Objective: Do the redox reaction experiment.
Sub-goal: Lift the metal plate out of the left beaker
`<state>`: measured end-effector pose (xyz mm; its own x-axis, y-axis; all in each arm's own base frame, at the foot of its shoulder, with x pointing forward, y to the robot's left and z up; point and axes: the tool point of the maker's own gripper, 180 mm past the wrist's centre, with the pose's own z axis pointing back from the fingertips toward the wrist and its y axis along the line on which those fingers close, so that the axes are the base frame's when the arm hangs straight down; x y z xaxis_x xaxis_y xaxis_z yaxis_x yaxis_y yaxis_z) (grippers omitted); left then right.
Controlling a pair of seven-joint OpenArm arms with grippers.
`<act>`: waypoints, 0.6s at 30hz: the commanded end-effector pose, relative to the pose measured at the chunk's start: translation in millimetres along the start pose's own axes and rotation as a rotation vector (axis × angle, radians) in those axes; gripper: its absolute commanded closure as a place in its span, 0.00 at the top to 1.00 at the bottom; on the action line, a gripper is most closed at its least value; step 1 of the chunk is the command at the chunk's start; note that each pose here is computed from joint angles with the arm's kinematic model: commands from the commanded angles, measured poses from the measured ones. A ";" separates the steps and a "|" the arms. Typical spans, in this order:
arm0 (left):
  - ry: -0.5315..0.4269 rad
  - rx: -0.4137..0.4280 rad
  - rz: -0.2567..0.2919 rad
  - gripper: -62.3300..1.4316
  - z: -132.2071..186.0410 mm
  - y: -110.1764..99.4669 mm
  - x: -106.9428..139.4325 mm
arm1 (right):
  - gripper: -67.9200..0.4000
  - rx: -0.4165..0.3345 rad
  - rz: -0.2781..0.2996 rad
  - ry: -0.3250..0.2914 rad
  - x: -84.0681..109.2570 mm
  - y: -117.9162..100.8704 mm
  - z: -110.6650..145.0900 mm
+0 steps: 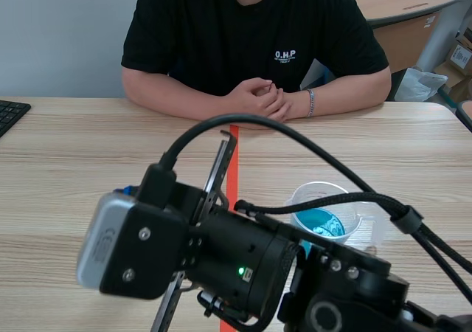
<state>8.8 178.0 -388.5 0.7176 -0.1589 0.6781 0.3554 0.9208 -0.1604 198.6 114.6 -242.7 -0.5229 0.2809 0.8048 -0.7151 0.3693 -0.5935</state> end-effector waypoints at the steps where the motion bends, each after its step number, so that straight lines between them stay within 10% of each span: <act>1: -0.016 0.002 0.003 1.00 1.8 -0.4 2.9 | 0.03 -0.056 -0.002 -0.026 9.1 -23.6 0.5; 18: -0.016 0.002 0.002 1.00 1.8 -0.3 2.9 | 0.03 -0.149 -0.167 0.006 26.2 -80.4 11.7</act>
<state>8.8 177.9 -388.5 0.7175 -0.1583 0.6784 0.3552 0.9208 -0.1609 233.7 83.6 -192.3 -0.3624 0.2428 0.8998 -0.7360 0.5177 -0.4362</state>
